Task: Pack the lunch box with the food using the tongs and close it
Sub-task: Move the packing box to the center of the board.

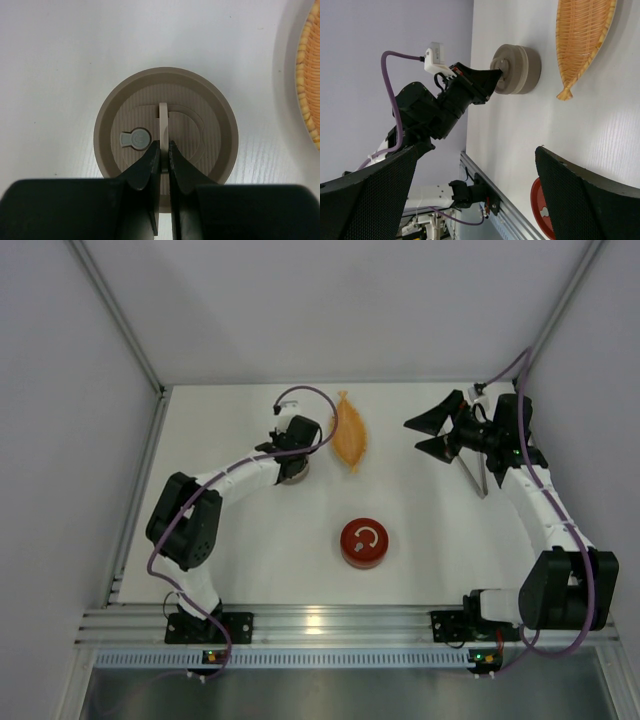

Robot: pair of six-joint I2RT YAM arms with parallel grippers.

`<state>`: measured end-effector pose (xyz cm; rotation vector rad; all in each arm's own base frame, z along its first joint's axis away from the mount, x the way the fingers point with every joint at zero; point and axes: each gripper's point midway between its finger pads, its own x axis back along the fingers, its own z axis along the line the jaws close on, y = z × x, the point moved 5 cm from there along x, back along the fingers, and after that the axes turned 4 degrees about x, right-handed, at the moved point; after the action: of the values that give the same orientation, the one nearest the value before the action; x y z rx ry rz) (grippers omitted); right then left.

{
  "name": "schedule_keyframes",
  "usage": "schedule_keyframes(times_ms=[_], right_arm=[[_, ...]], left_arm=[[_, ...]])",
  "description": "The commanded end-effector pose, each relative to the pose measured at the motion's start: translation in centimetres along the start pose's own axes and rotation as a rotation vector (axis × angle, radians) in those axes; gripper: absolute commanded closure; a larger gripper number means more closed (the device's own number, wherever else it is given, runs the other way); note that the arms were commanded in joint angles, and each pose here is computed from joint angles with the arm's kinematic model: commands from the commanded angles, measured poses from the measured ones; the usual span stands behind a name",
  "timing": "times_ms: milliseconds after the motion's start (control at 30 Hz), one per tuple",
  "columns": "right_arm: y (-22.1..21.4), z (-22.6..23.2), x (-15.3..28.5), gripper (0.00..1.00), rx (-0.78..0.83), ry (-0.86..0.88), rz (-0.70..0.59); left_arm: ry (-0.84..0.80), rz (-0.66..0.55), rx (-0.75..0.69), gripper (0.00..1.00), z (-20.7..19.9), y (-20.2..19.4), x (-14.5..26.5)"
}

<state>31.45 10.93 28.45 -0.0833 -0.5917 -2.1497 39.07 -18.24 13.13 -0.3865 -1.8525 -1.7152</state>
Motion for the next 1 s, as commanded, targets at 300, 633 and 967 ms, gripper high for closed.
schedule_keyframes(times_ms=[300, 633, 967], right_arm=[[0.7, 0.8, 0.9, 0.01, 0.041, 0.027, -0.048], [0.7, 0.7, 0.8, 0.01, 0.036, 0.025, -0.046], [0.6, 0.8, 0.9, 0.01, 0.066, 0.044, -0.029]], left_arm=[[-0.005, -0.027, -0.01, 1.0, -1.2, -0.2, 0.1], [-0.057, 0.032, 0.008, 1.0, -0.9, -2.6, 0.1], [-0.387, 0.169, -0.206, 1.0, -0.6, -5.4, 1.6]])
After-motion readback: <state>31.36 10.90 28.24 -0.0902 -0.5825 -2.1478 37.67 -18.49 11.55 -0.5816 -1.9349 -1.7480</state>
